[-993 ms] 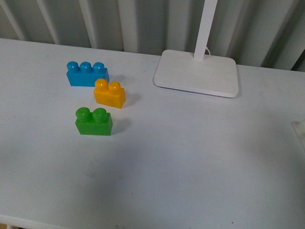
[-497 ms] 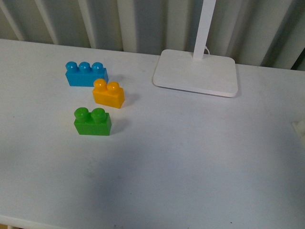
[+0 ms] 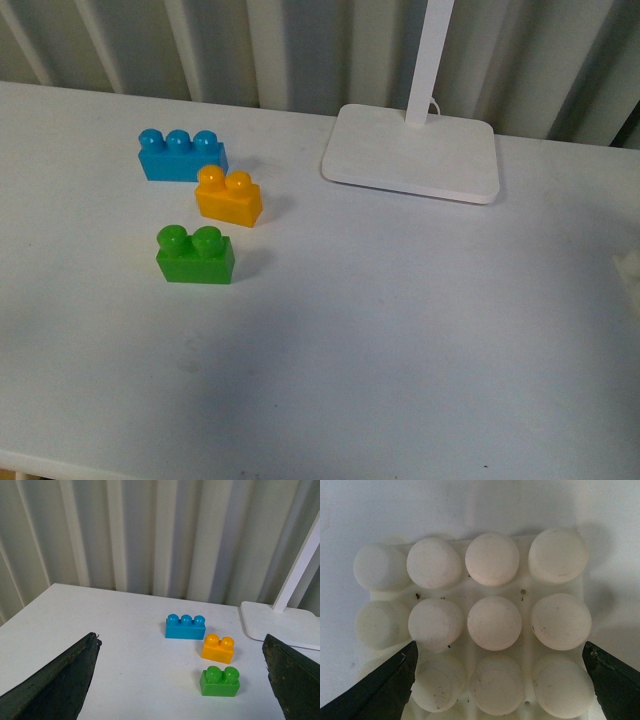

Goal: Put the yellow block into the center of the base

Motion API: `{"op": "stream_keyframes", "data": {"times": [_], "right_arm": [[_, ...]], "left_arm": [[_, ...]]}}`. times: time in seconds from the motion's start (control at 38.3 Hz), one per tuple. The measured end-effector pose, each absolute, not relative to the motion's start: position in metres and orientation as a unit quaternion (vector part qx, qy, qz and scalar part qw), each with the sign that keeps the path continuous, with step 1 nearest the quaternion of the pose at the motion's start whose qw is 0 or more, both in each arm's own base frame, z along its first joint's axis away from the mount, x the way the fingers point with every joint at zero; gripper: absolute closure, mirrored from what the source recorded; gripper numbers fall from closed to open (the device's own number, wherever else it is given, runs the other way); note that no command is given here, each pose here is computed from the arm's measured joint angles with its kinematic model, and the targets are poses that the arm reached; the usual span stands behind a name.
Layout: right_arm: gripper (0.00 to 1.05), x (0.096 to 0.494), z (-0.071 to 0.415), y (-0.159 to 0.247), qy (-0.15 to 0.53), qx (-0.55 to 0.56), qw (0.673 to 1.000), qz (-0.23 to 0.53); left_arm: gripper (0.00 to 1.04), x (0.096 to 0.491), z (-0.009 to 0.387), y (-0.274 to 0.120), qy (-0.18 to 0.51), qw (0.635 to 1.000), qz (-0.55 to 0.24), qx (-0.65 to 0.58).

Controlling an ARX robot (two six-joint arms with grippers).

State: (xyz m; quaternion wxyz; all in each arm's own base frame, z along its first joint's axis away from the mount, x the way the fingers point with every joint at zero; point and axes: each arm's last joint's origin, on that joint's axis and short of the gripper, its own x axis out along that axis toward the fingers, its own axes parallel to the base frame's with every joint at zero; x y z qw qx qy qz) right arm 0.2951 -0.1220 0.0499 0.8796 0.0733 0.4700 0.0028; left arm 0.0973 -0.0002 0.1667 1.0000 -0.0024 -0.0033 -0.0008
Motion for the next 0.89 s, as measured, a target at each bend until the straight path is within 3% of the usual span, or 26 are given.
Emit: {"op": "stream_keyframes", "data": {"times": [0.42,0.89], "right_arm": [[0.09,0.304,0.049,-0.080,0.489,0.073,0.869,0.014],[0.09,0.354,0.051,0.088,0.501,0.070,0.859,0.076]], "left_arm": [[0.06,0.097,0.167,0.000,-0.003,1.000,-0.001,-0.002],[0.06,0.097,0.167,0.000,-0.003,1.000,-0.001,-0.002]]}}
